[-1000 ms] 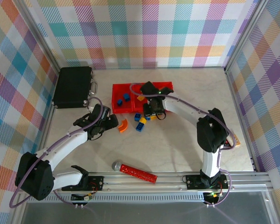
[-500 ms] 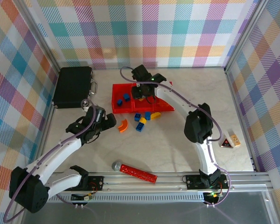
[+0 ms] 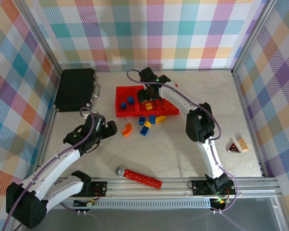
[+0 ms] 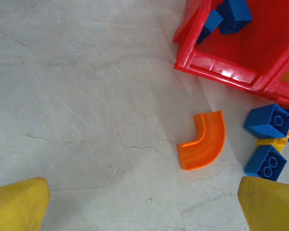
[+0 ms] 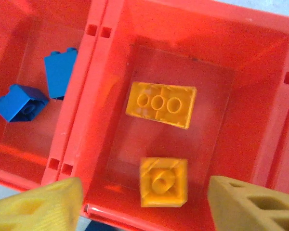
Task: Sort the legos into containers by color
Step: Place the lego in the container, then pick up the lego from the center of the table.
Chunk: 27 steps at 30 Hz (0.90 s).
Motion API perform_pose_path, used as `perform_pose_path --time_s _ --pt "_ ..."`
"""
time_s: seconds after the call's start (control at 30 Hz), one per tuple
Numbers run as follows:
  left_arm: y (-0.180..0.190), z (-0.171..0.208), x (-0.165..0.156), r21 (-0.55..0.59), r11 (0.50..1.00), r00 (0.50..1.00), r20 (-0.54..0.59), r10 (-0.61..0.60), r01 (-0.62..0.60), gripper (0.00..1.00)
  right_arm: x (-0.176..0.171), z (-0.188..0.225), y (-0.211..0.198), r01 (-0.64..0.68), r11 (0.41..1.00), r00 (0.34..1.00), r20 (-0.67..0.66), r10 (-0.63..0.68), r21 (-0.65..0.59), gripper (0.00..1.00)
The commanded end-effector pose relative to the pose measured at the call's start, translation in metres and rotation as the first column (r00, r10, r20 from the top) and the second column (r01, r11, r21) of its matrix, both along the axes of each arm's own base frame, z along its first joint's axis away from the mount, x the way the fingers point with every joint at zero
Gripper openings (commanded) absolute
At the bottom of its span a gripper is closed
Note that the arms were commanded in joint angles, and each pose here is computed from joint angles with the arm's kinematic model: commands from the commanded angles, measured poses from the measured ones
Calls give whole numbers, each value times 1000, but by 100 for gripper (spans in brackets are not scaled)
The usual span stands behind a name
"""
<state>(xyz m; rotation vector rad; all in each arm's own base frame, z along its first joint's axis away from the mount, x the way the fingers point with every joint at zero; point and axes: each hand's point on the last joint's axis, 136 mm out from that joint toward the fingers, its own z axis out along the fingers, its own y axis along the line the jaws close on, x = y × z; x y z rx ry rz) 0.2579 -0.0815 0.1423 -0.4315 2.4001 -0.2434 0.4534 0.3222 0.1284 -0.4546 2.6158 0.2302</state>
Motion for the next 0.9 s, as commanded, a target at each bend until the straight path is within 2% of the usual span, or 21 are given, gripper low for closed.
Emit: perform_pose_path --time_s 0.0,0.23,0.3,0.37,0.47,0.6,0.77,0.87 --pt "4 -4 -1 5 1000 1000 -3 13 -13 100 -14 42 5 -38 998 999 18 37 59 75" --pt "-5 -4 4 -20 1000 1000 2 -15 15 100 -53 69 -19 50 983 998 26 -55 176 76" --pt "-17 -4 7 -46 996 997 5 -75 75 100 -65 78 -32 82 976 994 53 -95 204 76" --pt "-41 -1 11 -73 977 980 18 -199 200 100 -74 83 -49 121 972 986 88 -141 203 77" --pt "-80 3 10 -29 924 924 -9 -382 382 100 -86 88 -78 174 965 967 152 -205 195 80" --pt "-127 -16 7 83 823 823 -157 -546 562 100 -101 88 -108 225 955 947 186 -261 193 82" --pt "-174 -55 2 79 718 692 -358 -627 692 100 -122 78 -126 265 940 938 168 -303 217 88" --pt "-190 -73 6 91 694 659 -421 -623 714 99 -133 71 -139 300 931 928 164 -336 208 96"
